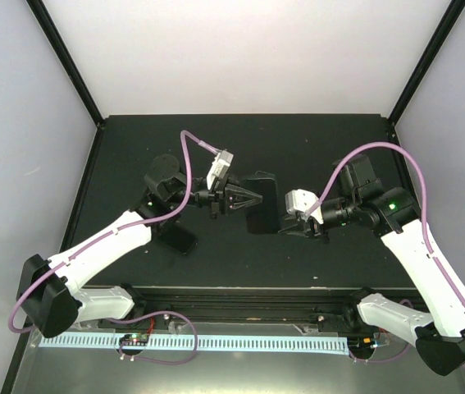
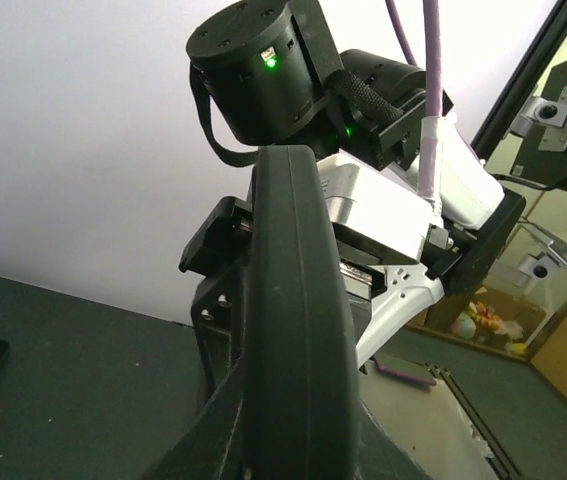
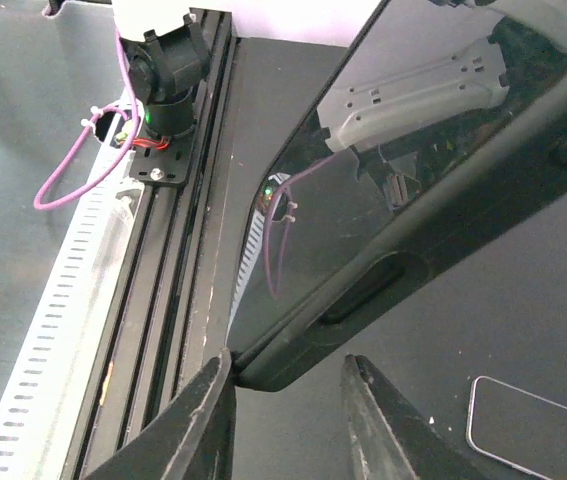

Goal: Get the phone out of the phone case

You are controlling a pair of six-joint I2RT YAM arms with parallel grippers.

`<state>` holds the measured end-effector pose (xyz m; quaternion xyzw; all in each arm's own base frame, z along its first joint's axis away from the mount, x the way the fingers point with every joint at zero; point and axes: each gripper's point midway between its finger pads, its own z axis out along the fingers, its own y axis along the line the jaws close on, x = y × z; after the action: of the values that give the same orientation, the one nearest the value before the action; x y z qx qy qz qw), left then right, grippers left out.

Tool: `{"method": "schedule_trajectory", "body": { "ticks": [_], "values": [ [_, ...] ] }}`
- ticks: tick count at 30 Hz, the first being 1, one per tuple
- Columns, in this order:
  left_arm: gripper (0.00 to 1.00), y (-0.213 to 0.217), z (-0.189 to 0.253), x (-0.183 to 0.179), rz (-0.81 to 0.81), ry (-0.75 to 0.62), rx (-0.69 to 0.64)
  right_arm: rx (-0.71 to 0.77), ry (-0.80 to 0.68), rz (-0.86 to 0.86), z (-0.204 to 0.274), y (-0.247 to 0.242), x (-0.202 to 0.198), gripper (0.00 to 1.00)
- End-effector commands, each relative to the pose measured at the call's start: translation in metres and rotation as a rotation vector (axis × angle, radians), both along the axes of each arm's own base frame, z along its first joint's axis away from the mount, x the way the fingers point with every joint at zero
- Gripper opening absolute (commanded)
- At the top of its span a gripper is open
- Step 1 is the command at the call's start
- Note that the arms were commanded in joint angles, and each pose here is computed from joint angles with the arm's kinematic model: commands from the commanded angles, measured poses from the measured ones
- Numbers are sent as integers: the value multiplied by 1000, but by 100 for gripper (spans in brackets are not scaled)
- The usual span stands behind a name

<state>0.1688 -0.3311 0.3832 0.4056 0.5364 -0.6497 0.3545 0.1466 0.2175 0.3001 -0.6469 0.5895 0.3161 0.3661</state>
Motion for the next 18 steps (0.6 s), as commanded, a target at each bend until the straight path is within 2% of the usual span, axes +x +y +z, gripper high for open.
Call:
{"method": "schedule_trajectory", "body": {
  "ticks": [1, 13, 18],
  "values": [
    [2, 6, 39, -60, -236, -92, -56, -100, -173, -119, -5, -9, 45, 31],
    [2, 3, 37, -67, -279, -81, -48, -151, -231, -86, -14, -14, 45, 37],
    [2, 2, 36, -66, -280, -74, -42, -119, -214, -85, -9, -11, 43, 37]
  ]
}}
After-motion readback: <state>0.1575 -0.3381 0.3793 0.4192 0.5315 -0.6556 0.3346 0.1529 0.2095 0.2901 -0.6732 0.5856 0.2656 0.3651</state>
